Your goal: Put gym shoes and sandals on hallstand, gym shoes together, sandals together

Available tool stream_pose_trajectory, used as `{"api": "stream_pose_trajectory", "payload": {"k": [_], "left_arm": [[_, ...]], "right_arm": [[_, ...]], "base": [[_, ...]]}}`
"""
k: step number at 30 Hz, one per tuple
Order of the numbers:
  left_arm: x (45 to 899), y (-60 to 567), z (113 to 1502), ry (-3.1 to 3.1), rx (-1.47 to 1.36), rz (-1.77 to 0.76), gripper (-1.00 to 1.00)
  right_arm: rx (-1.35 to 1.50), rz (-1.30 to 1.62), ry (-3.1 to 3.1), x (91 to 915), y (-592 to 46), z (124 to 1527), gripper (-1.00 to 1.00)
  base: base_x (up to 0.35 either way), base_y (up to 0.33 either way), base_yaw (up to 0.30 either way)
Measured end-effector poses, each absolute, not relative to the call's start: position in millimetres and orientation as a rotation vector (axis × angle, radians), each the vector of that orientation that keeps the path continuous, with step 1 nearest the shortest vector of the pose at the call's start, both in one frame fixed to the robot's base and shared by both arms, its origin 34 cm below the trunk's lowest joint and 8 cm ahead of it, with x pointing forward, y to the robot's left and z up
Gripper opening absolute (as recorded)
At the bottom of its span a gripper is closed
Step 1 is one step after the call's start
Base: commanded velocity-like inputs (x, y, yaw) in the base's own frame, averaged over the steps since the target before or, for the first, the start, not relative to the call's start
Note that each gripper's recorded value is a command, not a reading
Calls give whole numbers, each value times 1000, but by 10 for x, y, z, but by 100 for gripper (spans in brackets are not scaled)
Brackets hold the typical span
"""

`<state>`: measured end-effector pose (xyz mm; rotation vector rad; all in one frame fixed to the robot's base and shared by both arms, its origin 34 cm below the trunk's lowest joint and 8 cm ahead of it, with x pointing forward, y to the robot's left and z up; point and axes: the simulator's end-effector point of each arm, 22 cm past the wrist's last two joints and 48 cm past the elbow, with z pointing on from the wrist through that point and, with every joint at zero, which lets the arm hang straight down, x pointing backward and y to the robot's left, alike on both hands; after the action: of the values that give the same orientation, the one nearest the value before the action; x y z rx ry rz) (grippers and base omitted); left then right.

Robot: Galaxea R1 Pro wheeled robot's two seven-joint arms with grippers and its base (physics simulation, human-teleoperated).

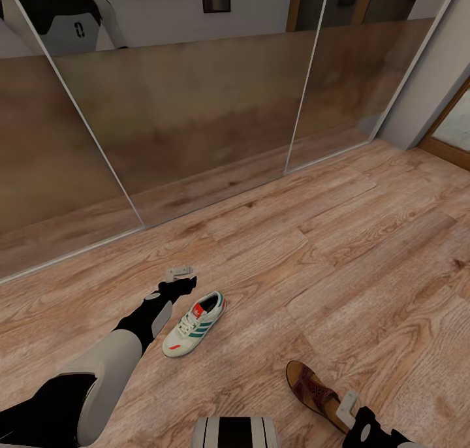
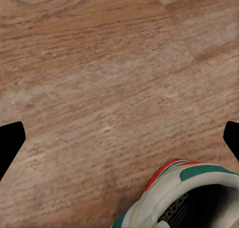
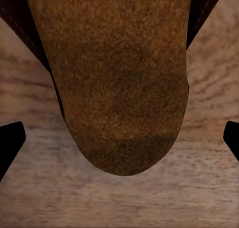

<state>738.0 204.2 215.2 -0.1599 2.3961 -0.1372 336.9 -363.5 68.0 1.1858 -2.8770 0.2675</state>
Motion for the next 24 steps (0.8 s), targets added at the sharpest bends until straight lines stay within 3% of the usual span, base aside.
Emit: {"api": "stream_pose_trajectory", "payload": {"k": [24], "left_arm": [[7353,2042,2092,2406,-161,-137,100]], "right_arm": [[1183,264,-2871,3336,-3637,658,100]], "base": [[0,0,0]]}}
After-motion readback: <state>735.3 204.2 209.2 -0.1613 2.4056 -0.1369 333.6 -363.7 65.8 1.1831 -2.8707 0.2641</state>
